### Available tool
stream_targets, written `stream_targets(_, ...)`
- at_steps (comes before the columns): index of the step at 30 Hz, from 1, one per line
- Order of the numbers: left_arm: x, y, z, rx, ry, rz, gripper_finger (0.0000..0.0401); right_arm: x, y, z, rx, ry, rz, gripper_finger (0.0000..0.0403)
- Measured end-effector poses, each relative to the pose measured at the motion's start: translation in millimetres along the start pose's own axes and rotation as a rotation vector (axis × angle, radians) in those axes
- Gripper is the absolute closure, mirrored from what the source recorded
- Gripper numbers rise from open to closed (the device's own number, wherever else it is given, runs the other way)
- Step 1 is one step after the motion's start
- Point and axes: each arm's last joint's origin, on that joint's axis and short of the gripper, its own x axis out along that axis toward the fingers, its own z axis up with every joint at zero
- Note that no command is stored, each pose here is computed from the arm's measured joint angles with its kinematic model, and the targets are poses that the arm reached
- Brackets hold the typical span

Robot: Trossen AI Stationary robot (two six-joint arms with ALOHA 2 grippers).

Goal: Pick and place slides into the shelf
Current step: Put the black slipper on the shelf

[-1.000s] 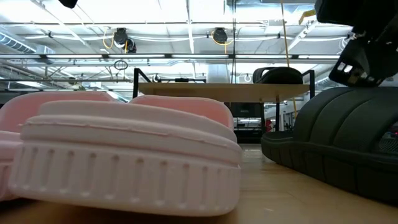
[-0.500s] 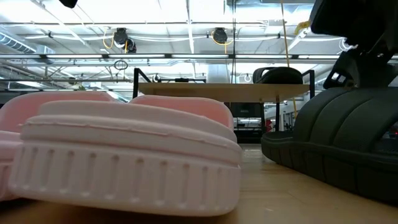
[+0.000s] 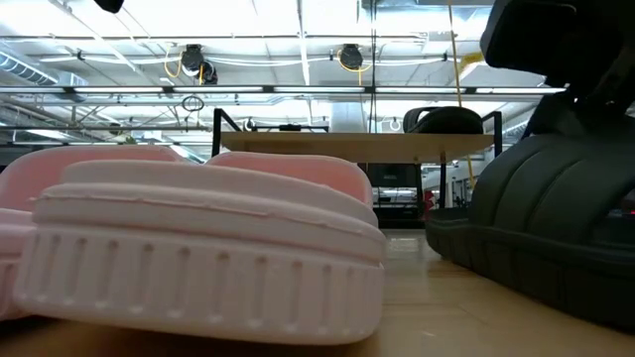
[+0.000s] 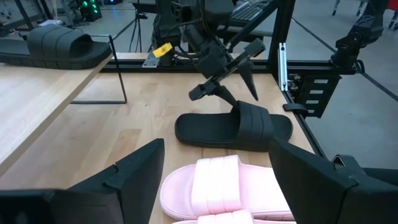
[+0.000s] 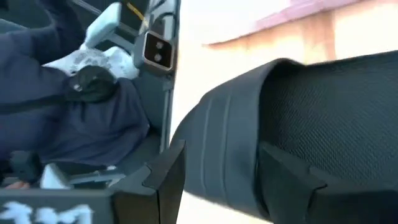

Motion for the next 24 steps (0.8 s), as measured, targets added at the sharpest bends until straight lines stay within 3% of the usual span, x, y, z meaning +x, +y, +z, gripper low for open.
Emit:
stream_targets(13,0.0,0.1,-0.6,0.004,0.005,0.001,0.0107,6.0,-3.4,-2.5,0.007,0.038,0.017,0.0227)
stream_targets(24,0.0,0.2,-0.7,0.004,0.006,0.001,0.0107,6.0,-2.8,-2.3,-0.003,0.046,0.033,0.0274)
